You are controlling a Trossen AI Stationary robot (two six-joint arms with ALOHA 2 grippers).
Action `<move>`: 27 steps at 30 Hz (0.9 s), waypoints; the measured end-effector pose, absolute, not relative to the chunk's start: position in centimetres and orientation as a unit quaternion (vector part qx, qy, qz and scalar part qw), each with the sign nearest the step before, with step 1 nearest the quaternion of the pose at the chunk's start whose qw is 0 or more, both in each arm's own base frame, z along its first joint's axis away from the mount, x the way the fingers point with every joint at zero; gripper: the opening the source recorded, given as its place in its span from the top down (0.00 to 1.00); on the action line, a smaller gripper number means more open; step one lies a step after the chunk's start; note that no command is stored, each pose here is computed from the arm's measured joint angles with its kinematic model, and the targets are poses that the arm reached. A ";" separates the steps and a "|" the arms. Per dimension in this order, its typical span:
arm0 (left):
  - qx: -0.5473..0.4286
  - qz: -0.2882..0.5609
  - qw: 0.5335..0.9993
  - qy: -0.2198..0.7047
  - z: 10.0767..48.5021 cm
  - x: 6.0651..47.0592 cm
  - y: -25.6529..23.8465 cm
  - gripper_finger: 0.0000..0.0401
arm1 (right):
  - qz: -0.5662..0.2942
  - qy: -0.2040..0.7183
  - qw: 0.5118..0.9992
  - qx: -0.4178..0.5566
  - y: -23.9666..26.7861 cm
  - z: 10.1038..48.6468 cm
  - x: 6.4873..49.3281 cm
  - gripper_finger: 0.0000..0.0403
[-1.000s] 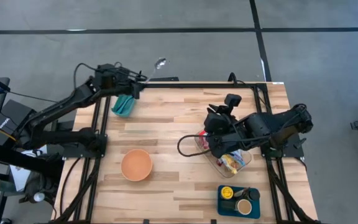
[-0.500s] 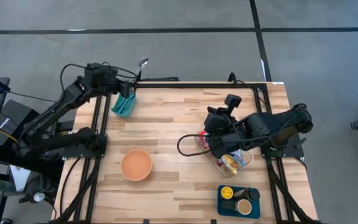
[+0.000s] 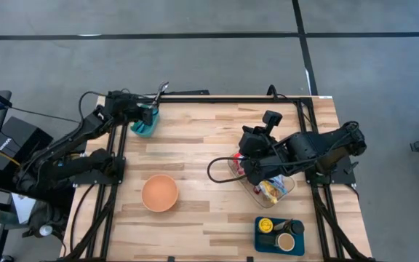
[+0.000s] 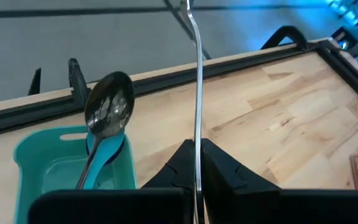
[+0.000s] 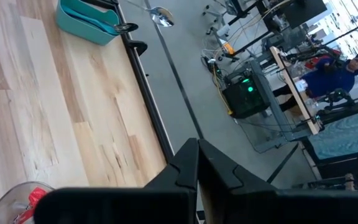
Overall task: Pick & Place Food Item
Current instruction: Put the silver spoon into the green bin
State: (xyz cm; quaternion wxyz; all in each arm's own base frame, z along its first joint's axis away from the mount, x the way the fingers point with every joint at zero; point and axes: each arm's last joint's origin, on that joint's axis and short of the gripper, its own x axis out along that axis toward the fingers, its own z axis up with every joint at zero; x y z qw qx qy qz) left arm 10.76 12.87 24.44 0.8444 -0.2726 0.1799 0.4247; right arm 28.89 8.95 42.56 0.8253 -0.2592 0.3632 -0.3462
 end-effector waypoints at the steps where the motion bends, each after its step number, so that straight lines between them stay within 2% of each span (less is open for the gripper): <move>1: -0.271 0.425 0.846 0.174 24.0 10.7 12.7 0.99 | -0.346 0.363 0.825 -0.259 9.0 42.6 28.9 1.00; 10: -0.280 0.458 0.822 0.191 19.8 9.4 12.2 0.99 | -0.346 0.364 0.825 -0.259 9.0 42.5 28.9 1.00; 16: -0.288 0.484 0.802 0.196 18.5 8.3 12.5 0.99 | -0.345 0.364 0.825 -0.260 8.9 42.5 28.9 1.00; 27: -0.263 0.478 0.808 0.225 16.3 7.6 12.3 0.99 | -0.345 0.365 0.825 -0.260 9.0 42.5 28.9 1.00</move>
